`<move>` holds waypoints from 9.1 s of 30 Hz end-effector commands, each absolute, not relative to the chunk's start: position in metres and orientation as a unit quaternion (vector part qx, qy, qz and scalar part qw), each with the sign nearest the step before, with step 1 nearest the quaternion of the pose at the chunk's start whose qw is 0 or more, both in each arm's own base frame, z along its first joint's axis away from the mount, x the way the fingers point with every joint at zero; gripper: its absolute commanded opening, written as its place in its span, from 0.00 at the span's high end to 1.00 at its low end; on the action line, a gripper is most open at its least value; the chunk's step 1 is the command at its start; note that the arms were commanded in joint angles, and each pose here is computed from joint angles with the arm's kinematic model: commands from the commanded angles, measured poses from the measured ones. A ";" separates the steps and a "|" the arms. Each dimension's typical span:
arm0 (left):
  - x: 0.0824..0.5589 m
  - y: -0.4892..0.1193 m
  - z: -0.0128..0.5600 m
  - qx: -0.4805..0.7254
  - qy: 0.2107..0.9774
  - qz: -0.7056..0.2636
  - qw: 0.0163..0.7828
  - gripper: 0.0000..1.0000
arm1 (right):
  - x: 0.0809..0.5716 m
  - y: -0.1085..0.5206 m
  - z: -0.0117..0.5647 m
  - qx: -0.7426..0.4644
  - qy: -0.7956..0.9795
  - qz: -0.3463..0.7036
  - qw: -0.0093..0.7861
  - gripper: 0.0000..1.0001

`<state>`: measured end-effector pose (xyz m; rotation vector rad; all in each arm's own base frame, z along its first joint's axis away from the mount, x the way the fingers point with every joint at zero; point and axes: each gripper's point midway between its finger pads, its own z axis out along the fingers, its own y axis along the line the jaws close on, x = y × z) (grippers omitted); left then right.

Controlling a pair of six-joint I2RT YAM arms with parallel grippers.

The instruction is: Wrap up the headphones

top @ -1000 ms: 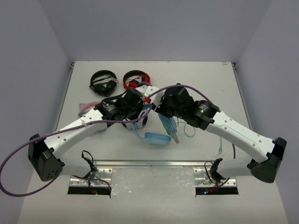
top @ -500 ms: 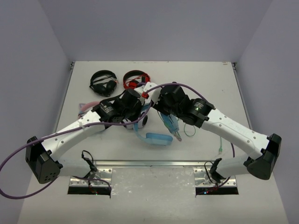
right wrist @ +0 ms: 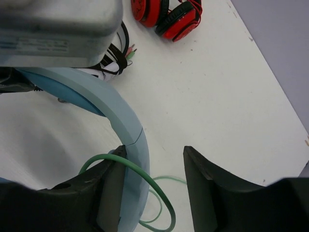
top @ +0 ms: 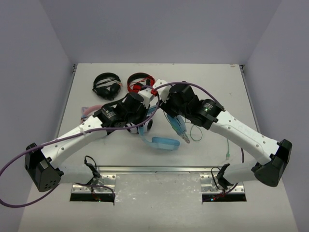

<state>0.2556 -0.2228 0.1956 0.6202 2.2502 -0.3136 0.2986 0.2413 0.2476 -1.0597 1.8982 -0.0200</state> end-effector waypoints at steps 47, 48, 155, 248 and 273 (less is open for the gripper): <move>0.256 -0.201 0.307 0.106 0.835 -0.175 0.511 1.00 | 0.285 0.173 0.275 -0.271 0.788 0.259 0.488 0.24; 0.257 -0.199 0.313 0.087 0.836 -0.176 0.513 1.00 | 0.277 0.183 0.278 -0.293 0.769 0.289 0.490 0.22; 0.281 -0.215 0.246 0.062 0.758 -0.136 0.634 1.00 | 0.304 0.192 0.332 -0.412 0.673 -0.093 0.607 0.93; 0.248 -0.131 0.488 -0.331 0.582 -0.197 0.716 1.00 | 0.151 0.358 0.207 -0.359 0.607 0.419 0.572 0.99; 0.366 -0.093 0.323 -0.216 0.709 -0.008 0.671 1.00 | 0.133 0.341 0.293 -0.525 0.582 0.146 0.604 0.99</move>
